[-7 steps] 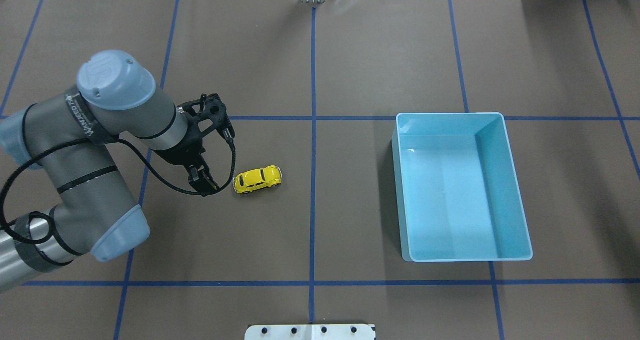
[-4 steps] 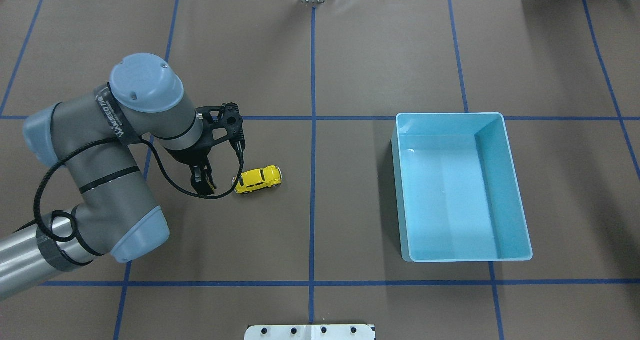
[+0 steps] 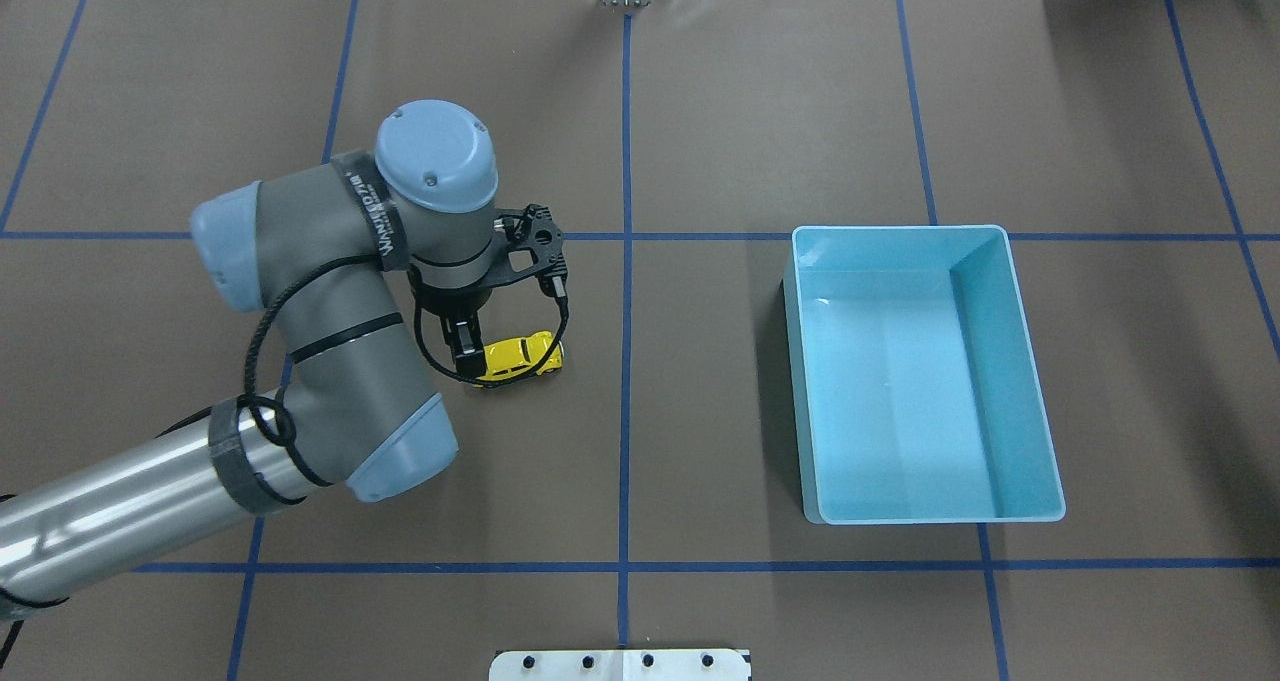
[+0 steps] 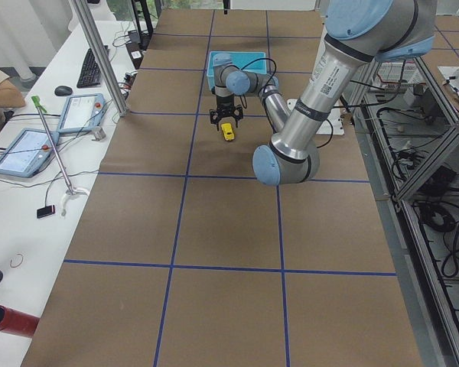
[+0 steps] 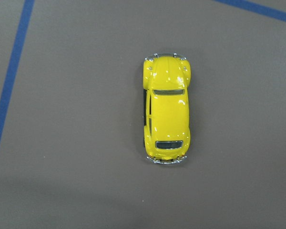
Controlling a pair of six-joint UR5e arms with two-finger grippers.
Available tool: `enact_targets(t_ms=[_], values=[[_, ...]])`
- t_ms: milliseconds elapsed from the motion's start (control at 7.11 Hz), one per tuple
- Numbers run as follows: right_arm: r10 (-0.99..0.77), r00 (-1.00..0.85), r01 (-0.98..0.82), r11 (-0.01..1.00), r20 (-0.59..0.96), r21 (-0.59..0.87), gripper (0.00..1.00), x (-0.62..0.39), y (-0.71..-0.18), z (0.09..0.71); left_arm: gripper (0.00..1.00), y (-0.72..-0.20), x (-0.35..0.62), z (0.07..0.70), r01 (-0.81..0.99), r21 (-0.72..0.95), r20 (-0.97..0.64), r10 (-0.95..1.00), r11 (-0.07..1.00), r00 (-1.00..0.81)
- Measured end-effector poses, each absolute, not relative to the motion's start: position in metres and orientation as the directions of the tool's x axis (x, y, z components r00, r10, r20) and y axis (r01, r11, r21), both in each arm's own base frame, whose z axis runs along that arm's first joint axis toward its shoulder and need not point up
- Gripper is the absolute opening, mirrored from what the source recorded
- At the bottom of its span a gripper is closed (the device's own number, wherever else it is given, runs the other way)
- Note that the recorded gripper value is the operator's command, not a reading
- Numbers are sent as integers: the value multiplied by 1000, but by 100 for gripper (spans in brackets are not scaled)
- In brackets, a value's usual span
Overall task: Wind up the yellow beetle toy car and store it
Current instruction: 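Reach the left gripper down over the yellow beetle car and grasp it, then press the held car onto the table with the left gripper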
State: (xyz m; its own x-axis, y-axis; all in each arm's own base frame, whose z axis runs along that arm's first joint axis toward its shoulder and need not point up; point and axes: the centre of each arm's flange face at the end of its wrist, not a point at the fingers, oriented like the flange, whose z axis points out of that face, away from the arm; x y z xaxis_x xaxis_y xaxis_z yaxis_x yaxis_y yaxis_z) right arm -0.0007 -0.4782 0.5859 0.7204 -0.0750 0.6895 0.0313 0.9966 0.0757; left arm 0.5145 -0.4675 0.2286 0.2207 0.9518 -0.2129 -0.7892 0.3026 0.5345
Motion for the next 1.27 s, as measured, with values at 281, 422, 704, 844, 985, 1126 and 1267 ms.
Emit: enact_targets(t_ms=[281, 422, 704, 844, 985, 1126, 1267], values=[[-74, 721, 31, 997, 689, 75, 100, -1, -479, 586, 87, -484, 553, 215, -797, 494, -247, 935, 347, 254], [-74, 721, 31, 997, 689, 75, 100, -1, -479, 587, 87, -481, 574, 212, -808, 478, -255, 935, 344, 247], [-74, 721, 31, 997, 689, 74, 100, -1, -479, 587, 87, -475, 604, 212, -827, 459, -250, 940, 325, 231], [-74, 721, 32, 997, 689, 74, 100, -1, -479, 587, 87, -476, 611, 213, -832, 454, -245, 942, 321, 230], [-74, 721, 32, 997, 689, 74, 100, -1, -479, 587, 87, -478, 615, 214, -835, 453, -236, 945, 312, 225], [-75, 721, 33, 997, 689, 74, 100, -1, -479, 587, 86, -480, 617, 215, -841, 452, -219, 951, 297, 218], [-75, 721, 32, 997, 689, 74, 100, -1, -480, 587, 86, -482, 619, 215, -846, 448, -205, 954, 289, 218]])
